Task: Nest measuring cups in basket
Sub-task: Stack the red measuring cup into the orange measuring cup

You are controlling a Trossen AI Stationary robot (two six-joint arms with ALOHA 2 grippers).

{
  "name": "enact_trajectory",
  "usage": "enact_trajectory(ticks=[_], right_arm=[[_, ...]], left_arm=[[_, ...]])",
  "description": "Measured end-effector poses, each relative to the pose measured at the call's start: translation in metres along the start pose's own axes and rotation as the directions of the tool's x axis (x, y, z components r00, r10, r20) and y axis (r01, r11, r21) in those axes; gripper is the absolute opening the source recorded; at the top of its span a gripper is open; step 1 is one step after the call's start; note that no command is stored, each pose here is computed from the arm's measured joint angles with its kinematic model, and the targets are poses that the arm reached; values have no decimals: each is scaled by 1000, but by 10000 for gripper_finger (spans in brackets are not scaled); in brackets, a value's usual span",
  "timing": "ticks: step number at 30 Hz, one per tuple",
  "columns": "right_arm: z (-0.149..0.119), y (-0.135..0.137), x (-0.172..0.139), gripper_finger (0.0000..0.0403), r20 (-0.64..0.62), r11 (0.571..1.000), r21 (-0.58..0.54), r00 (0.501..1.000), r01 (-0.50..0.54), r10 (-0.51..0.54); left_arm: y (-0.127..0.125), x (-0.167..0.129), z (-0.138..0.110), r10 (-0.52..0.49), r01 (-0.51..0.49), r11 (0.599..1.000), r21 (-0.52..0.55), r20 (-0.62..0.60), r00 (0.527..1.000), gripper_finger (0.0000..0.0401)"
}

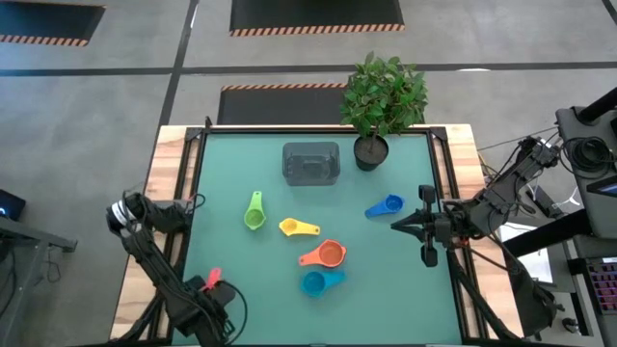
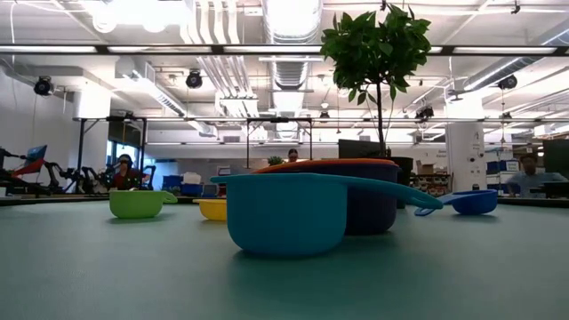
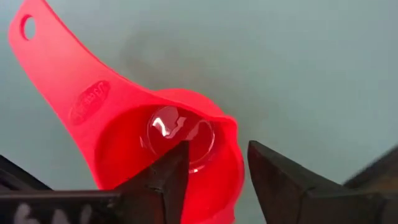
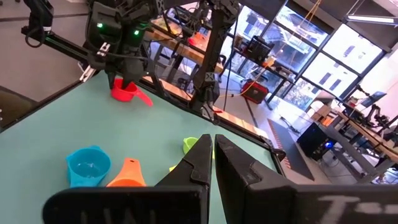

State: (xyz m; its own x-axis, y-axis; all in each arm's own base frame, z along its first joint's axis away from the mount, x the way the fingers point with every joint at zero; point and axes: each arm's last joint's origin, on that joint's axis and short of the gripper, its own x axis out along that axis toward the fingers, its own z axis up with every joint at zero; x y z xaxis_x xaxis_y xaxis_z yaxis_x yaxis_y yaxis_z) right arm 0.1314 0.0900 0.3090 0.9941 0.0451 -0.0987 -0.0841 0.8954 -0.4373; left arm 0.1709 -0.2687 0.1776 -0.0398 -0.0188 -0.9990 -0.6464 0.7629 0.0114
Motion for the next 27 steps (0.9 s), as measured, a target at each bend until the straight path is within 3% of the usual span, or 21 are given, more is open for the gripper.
enact_trajectory(ticks=[6,11,21,25,27], right_arm=[[0,0,0,9,0,1000,0,1000,0,0],[0,0,0,9,0,1000,0,1000,0,0],[0,0,0,9,-2,1000,-2,1000,0,0],[-1,0,0,9,-6,1000,-5,1000,-2,2],[-1,0,0,9,-6,1000,-3,1000,-2,2]], left_arm=[[-3,4,5,2,-1,999,-32,31,1000,81],[-5,0,26,-21,54,983,-173,188,982,39],[-4,-6,86,12,117,918,-380,321,947,51],[-1,-7,102,34,132,900,-415,369,929,66],[0,-10,107,38,129,915,-382,399,916,73]])
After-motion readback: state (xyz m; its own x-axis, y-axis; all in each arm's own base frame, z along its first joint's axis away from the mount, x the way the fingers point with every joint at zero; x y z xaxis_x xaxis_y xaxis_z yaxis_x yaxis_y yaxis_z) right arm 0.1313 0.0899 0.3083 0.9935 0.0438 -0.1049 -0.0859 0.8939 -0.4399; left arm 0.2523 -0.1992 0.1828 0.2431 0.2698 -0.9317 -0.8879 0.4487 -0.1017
